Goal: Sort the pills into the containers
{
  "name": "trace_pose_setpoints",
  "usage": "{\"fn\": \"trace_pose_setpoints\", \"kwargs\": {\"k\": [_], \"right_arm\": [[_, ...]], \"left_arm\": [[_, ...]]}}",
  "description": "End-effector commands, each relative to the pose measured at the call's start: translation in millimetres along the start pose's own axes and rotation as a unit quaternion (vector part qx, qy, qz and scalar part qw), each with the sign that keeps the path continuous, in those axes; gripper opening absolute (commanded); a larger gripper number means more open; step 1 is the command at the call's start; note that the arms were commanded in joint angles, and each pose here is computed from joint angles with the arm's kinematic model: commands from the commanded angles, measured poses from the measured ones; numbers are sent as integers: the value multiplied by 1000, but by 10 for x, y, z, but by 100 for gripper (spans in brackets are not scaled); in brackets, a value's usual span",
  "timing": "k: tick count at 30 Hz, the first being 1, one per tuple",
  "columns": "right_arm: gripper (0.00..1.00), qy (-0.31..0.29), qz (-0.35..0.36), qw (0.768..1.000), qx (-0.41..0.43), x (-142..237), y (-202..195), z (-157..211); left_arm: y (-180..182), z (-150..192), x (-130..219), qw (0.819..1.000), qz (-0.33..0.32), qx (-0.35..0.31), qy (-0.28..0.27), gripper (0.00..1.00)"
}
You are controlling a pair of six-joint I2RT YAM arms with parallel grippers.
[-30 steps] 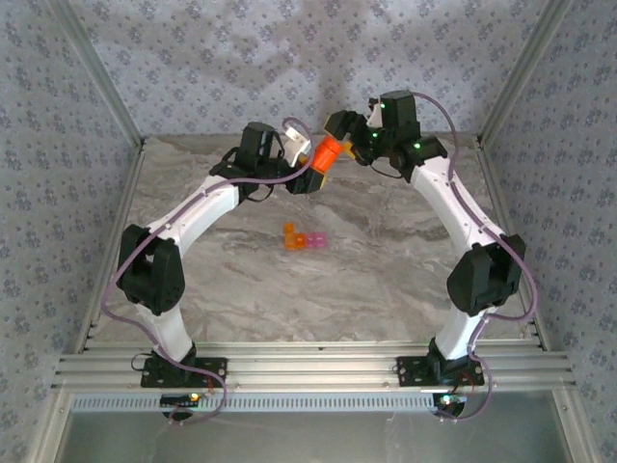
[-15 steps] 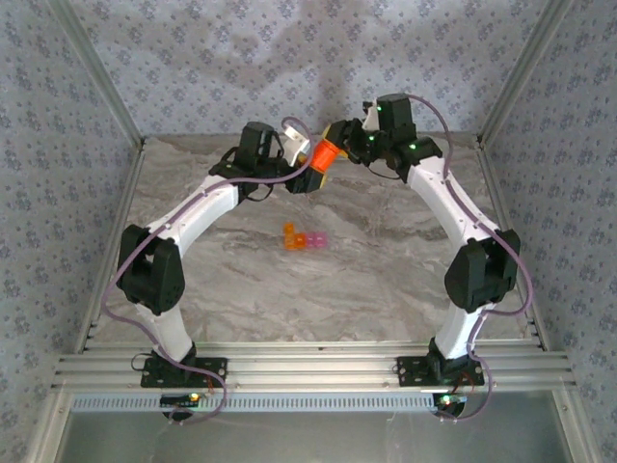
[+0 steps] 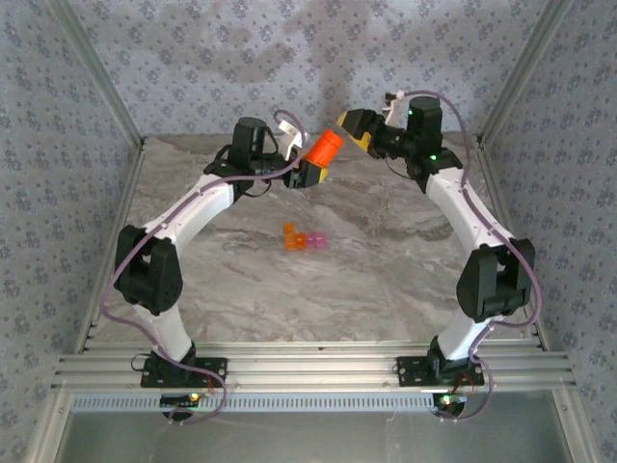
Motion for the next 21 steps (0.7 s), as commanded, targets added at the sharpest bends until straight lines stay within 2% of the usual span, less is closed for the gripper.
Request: {"fn": "trace_pose_setpoints", "kwargs": {"k": [1, 6, 14, 21], "right_arm": [[82, -37, 59, 997, -30, 173, 126, -56], [85, -44, 115, 990, -71, 139, 53, 8], [86, -14, 114, 991, -73, -130, 132, 119], [80, 16, 124, 989, -78, -284, 96, 252]], "left_arm": [[-154, -260, 158, 998, -11, -52, -27, 0], [-168, -262, 133, 997, -36, -72, -21, 0], [-209, -211, 74, 995, -46, -91, -3, 0], [-228, -219, 73, 994, -47, -94, -5, 0]]}}
Point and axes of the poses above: each hand's point on the last joint's axis, 136 mm out from that joint toward the fingers, its own x axis back along the fingers, its own y axis along the line the jaws close on, z = x × y, the point moved 6 cm from there along x, back along the fingers, and after that the axes turned 5 degrees about -x, right-handed, at the moved point
